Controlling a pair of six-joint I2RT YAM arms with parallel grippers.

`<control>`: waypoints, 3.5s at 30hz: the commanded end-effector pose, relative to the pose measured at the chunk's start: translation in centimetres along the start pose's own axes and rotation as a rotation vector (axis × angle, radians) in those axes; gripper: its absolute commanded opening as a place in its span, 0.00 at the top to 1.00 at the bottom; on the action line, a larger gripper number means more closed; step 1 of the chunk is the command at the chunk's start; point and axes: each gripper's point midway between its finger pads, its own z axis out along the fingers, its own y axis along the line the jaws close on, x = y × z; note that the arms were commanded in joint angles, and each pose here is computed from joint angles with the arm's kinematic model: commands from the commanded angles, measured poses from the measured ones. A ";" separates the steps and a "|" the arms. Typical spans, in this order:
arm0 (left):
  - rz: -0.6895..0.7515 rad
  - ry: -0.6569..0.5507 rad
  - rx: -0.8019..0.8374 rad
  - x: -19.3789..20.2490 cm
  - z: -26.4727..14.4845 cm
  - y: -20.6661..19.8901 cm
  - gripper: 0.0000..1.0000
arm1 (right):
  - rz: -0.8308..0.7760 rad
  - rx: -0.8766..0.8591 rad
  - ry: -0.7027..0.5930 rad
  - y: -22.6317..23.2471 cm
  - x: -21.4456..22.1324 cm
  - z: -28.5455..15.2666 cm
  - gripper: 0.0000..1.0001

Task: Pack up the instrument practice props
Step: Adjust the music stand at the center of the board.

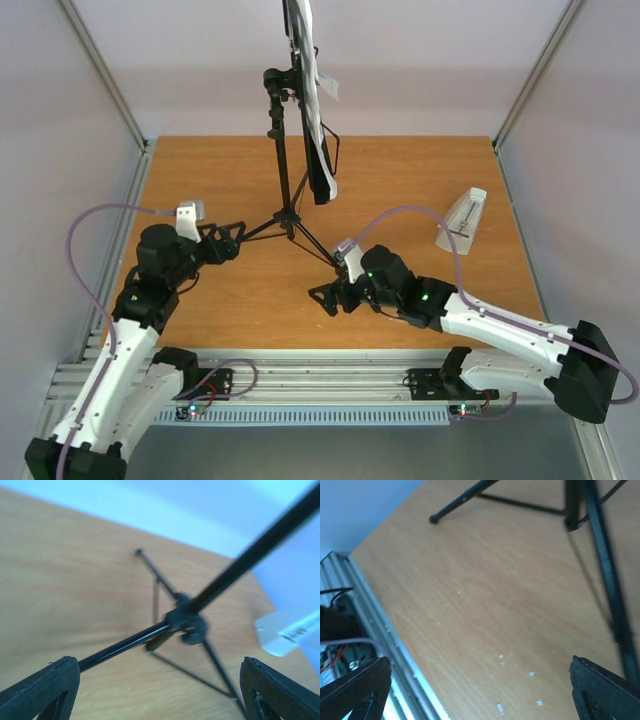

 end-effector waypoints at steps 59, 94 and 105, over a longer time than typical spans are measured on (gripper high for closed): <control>0.673 -0.136 0.936 -7.8 7.4 -24.9 1.00 | 0.344 0.265 -0.065 -11.5 4.2 -7.8 0.03; 0.675 0.016 0.914 -7.2 8.6 -20.9 0.55 | 0.104 0.228 0.173 -3.8 9.2 4.6 0.09; 0.694 -0.079 0.691 -6.5 8.4 -17.5 0.26 | 0.080 0.260 0.119 -1.7 7.8 6.8 0.10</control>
